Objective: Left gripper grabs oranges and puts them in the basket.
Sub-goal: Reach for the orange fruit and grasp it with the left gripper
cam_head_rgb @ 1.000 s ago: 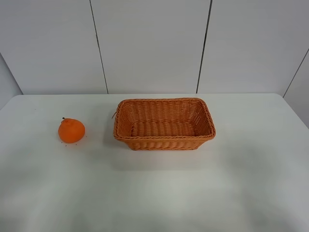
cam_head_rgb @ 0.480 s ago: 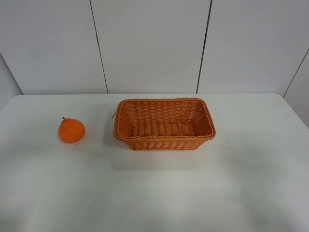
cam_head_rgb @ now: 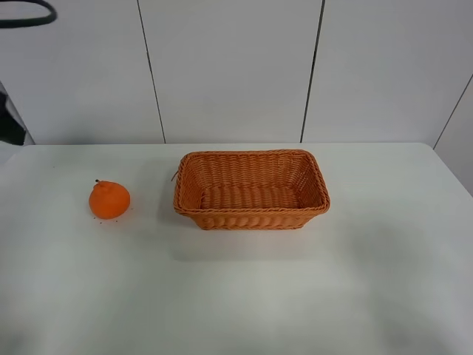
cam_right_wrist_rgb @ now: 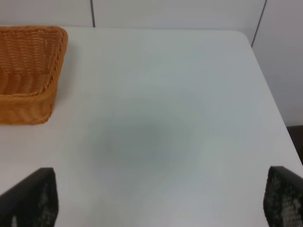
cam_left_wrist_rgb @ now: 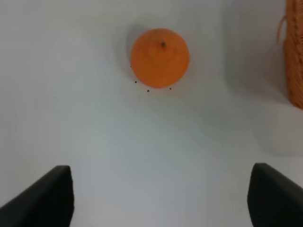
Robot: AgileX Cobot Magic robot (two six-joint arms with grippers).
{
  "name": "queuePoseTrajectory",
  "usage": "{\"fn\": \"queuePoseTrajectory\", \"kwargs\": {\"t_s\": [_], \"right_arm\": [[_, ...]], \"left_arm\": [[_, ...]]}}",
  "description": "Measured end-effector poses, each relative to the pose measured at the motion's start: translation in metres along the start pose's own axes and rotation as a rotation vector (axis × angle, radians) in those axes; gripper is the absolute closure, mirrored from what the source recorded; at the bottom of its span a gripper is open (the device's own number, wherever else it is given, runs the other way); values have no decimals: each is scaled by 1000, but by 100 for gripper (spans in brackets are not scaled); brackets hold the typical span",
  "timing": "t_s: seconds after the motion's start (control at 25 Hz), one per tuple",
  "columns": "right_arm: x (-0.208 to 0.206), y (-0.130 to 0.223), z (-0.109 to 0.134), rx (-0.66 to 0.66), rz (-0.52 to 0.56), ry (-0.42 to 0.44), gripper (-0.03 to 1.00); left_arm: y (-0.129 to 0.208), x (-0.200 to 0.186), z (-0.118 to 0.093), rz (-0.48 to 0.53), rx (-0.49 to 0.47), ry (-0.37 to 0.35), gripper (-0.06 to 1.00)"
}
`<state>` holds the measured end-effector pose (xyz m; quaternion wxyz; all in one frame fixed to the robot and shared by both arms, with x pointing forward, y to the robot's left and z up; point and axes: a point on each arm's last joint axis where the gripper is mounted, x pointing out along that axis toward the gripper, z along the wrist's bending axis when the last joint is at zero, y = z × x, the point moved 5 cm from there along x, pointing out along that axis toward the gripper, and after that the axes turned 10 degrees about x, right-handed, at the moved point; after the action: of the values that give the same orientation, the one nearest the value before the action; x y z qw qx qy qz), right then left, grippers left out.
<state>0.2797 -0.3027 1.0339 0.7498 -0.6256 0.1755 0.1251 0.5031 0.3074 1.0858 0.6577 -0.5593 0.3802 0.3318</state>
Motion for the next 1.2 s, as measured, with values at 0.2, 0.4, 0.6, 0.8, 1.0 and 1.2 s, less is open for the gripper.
{"fn": "queuePoseTrajectory", "kwargs": {"t_s": [0.2, 0.4, 0.6, 0.8, 1.0, 1.2], "right_arm": [[0, 0, 0, 0, 0, 0, 27], [0, 0, 0, 0, 0, 0, 27], [0, 0, 0, 0, 0, 0, 27], [0, 0, 0, 0, 0, 0, 27], [0, 0, 0, 0, 0, 0, 27], [0, 0, 0, 0, 0, 0, 27]], "left_arm": [[-40, 54, 6, 124, -3, 28, 9], [-58, 112, 7, 232, 11, 63, 9], [-67, 154, 8, 273, 14, 75, 9], [-72, 185, 9, 303, 13, 83, 9], [-67, 215, 5, 333, 2, 109, 9], [-58, 241, 2, 374, -3, 124, 9]]}}
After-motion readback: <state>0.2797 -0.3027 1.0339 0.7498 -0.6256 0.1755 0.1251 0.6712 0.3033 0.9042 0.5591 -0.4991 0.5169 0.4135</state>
